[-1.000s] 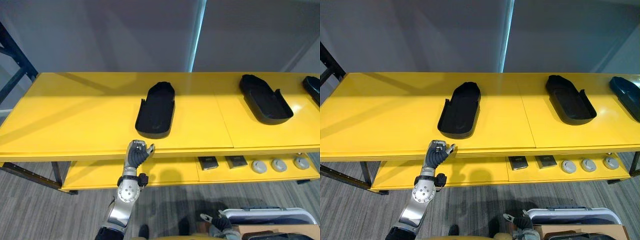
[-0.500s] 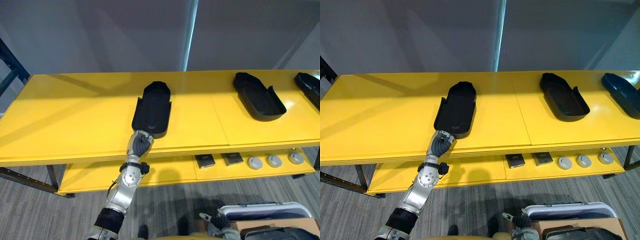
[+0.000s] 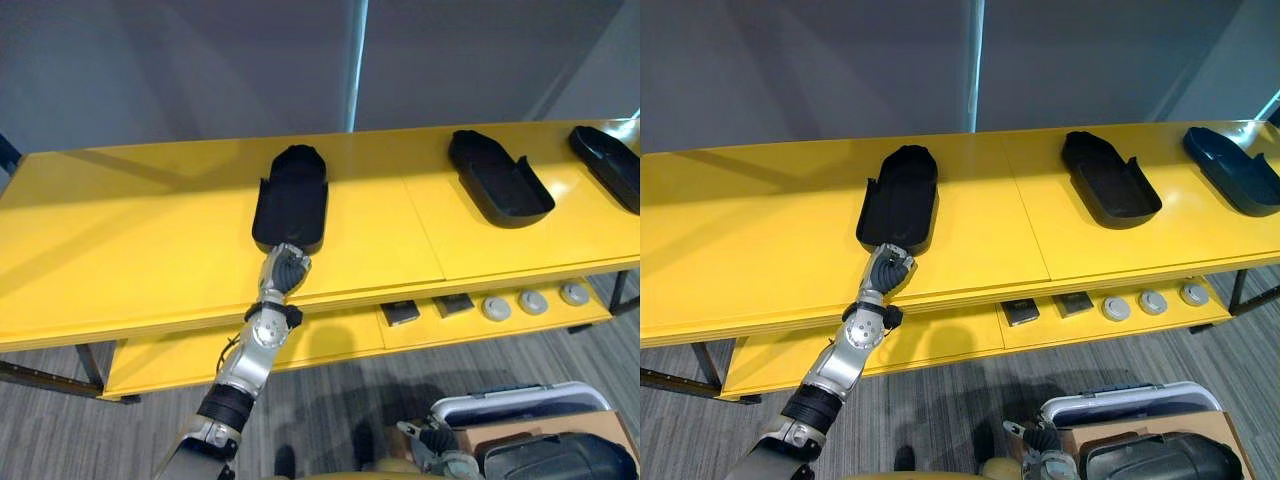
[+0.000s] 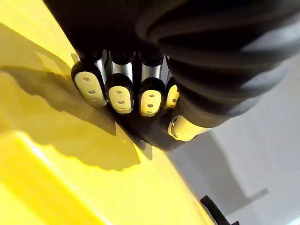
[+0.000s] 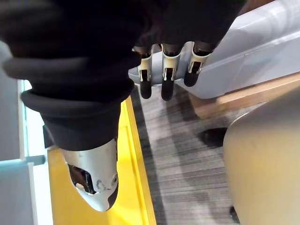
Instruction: Walk over and take plastic housings, then place them on the shelf
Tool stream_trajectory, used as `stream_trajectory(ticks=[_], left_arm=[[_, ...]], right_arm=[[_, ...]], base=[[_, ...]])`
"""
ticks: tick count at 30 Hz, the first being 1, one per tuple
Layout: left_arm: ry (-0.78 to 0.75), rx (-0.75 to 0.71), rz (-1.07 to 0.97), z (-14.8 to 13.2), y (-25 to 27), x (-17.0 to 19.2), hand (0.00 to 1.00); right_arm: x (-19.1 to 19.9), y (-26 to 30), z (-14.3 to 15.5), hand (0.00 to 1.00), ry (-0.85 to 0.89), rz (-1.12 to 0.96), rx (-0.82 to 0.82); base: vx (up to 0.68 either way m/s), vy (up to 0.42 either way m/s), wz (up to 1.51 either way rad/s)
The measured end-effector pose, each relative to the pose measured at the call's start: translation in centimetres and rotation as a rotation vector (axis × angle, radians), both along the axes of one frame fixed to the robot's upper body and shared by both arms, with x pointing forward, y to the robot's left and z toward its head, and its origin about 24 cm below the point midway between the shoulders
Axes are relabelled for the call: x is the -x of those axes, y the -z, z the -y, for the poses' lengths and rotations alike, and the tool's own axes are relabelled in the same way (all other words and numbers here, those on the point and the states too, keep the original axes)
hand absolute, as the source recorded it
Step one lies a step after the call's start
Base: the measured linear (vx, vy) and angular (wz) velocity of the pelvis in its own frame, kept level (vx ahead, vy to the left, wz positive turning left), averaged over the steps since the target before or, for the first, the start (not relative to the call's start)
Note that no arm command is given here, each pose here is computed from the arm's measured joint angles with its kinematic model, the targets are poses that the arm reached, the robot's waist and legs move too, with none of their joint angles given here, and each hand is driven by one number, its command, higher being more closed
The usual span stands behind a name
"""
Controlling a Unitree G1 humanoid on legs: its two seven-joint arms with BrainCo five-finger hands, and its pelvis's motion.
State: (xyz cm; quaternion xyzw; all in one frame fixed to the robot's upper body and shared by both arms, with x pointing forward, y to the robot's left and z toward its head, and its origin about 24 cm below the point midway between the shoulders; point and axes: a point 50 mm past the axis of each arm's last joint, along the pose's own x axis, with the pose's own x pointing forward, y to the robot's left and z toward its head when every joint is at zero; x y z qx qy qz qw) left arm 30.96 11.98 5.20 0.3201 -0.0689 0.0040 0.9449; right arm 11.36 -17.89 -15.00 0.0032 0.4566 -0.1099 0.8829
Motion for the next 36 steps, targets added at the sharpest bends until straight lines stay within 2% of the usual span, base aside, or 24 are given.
stream_trajectory(ticks=[11,14,17,19,22,23,24,26,29,32,34,36], left_arm=[[0.008,-0.005,0.021,0.3,-0.7,-0.3,1.0],[0.026,0.031,0.12,0.3,-2.7,0.5,1.0],[0.036,0.126,0.291,-0.3,-6.2,2.1,1.0],[-0.014,0.199,0.482,-2.1,-9.6,4.3,1.0],[-0.123,0.247,0.661,-5.2,-12.1,6.5,1.0],[-0.226,0.258,0.732,-7.6,-12.8,7.8,1.0],[-0.279,0.259,0.749,-8.7,-12.8,8.3,1.0],[-0.504,0.278,0.778,-13.2,-11.9,10.9,1.0],[-0.721,0.299,0.694,-17.2,-9.1,14.1,1.0],[-0.846,0.322,0.504,-19.4,-5.1,16.1,1.0],[-0.936,0.338,0.226,-20.3,0.2,18.0,1.0],[-0.984,0.388,-0.005,-20.0,4.8,19.2,1.0]], right_arm=[[0.0,0.0,0.1,0.0,0.026,0.001,-0.003],[0.0,0.0,0.1,0.0,0.027,0.001,-0.001],[0.0,0.0,0.3,0.0,0.03,0.002,0.005],[0.1,0.0,0.5,0.0,0.03,-0.002,0.011],[0.4,0.1,0.9,0.0,0.032,-0.01,0.017],[0.5,0.1,1.0,0.0,0.033,-0.018,0.02],[0.6,0.2,1.1,0.0,0.034,-0.023,0.02],[0.8,0.3,1.1,0.0,0.033,-0.031,0.02],[1.2,0.4,1.0,0.0,0.033,-0.047,0.019],[1.2,0.2,0.8,0.0,0.028,-0.035,0.016],[0.6,-0.1,0.3,0.0,0.017,-0.003,0.009],[0.1,-0.3,-0.2,0.0,-0.016,0.012,0.007]], base=[[0.0,0.007,0.01],[-0.05,0.014,0.09],[-0.07,0.006,0.21],[-0.03,-0.011,0.15],[-0.03,-0.022,0.08],[-0.01,-0.017,0.19],[-0.01,-0.019,0.29],[-0.01,-0.014,0.26],[-0.01,-0.002,0.13],[0.0,0.009,0.09],[0.01,0.003,-0.02],[0.01,0.001,-0.02]])
